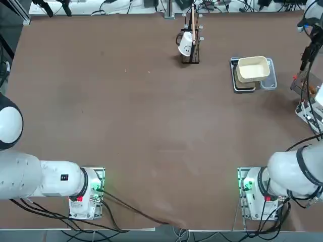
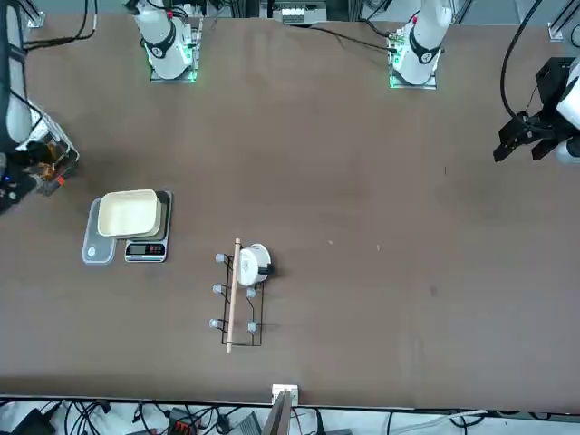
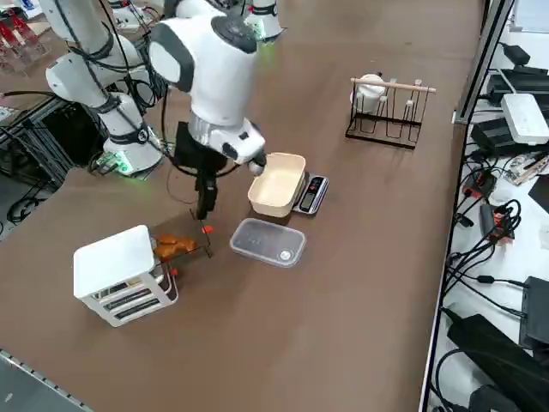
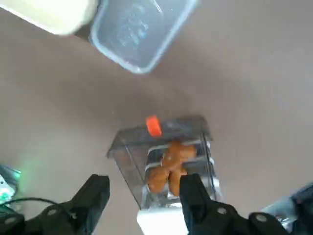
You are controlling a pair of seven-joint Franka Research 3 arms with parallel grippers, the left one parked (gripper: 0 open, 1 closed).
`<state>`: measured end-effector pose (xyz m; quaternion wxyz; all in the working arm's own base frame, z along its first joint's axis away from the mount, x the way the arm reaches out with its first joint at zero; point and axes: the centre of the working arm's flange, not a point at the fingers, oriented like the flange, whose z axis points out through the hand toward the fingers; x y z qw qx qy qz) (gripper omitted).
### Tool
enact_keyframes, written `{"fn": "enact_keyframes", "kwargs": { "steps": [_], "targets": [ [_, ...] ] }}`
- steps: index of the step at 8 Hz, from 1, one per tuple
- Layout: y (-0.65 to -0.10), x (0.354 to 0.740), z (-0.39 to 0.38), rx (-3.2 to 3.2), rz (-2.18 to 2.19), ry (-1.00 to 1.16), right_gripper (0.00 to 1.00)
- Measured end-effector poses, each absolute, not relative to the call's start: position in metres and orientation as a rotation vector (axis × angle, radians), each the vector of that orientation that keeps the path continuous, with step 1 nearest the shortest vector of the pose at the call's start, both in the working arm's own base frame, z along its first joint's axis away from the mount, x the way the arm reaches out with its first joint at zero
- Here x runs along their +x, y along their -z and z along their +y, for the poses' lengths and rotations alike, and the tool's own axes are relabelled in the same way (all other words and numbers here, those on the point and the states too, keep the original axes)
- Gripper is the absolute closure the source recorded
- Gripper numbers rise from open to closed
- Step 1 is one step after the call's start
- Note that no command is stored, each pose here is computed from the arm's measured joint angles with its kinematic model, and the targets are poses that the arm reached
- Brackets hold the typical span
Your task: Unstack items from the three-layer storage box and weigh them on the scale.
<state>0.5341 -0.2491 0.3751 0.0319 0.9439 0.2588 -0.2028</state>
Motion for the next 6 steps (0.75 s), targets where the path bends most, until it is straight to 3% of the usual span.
{"fn": "enact_keyframes", "kwargs": {
  "steps": [3,6],
  "targets": [
    [-0.323,0.506,-0.279,2.973,0.469,0.599,0.17],
    [-0.309,0.500,-0.286,2.977,0.402,0.538,0.18]
  ]
}}
